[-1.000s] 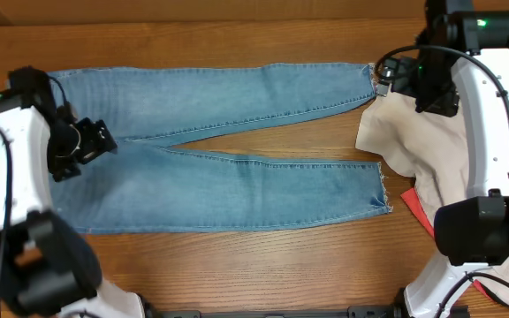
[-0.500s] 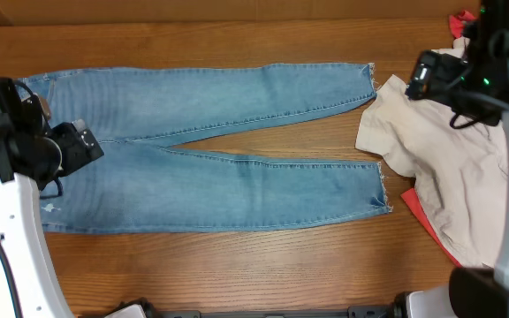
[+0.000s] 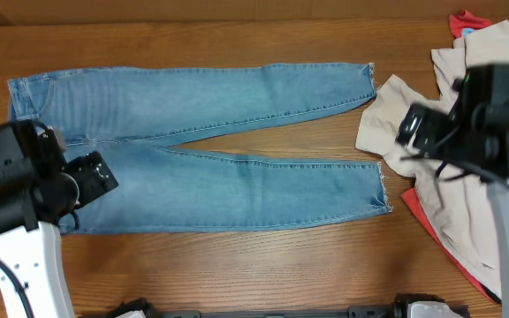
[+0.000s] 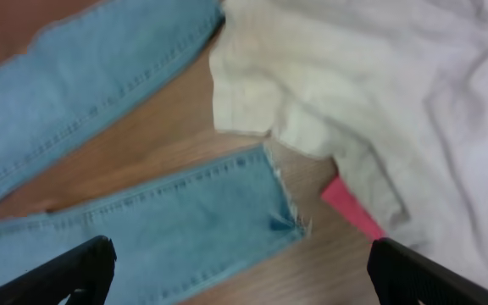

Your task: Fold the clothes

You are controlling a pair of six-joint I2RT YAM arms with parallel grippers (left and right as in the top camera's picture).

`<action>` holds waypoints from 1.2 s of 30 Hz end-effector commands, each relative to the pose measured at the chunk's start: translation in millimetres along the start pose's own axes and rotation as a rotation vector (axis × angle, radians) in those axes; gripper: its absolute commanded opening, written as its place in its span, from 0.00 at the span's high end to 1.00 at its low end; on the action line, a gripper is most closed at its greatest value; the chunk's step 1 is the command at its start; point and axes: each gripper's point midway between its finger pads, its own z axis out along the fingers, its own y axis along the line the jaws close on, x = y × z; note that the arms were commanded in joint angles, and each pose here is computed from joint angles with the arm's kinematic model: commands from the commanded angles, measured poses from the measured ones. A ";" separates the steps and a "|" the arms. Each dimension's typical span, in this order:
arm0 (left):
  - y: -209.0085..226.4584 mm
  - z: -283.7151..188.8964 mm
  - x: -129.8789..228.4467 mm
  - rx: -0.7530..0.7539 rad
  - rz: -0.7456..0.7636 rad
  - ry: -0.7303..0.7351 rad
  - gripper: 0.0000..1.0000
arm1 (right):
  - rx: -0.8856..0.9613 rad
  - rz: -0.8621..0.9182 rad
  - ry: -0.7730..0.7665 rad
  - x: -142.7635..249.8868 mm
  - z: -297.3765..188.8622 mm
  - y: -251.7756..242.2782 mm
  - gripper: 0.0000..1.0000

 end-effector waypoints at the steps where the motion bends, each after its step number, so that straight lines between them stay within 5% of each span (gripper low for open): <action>1: 5.8 -2.2 9.8 -0.018 -0.041 -0.023 0.11 | -0.050 0.050 0.022 28.7 5.2 -1.9 0.00; 5: 15.6 10.1 26.4 -0.059 -0.112 0.020 0.01 | -0.016 0.137 0.147 73.4 34.0 -16.0 0.00; 14: 33.6 42.0 50.8 -0.109 -0.260 0.107 0.00 | 0.004 0.294 0.390 151.3 94.3 -28.1 0.00; 29: 59.6 66.1 40.7 -0.182 -0.334 0.137 0.00 | -0.020 0.384 0.409 181.0 158.0 -33.1 0.00; 36: 62.2 73.4 37.6 -0.194 -0.334 0.144 0.00 | -0.034 0.380 0.383 170.1 178.3 -29.6 0.10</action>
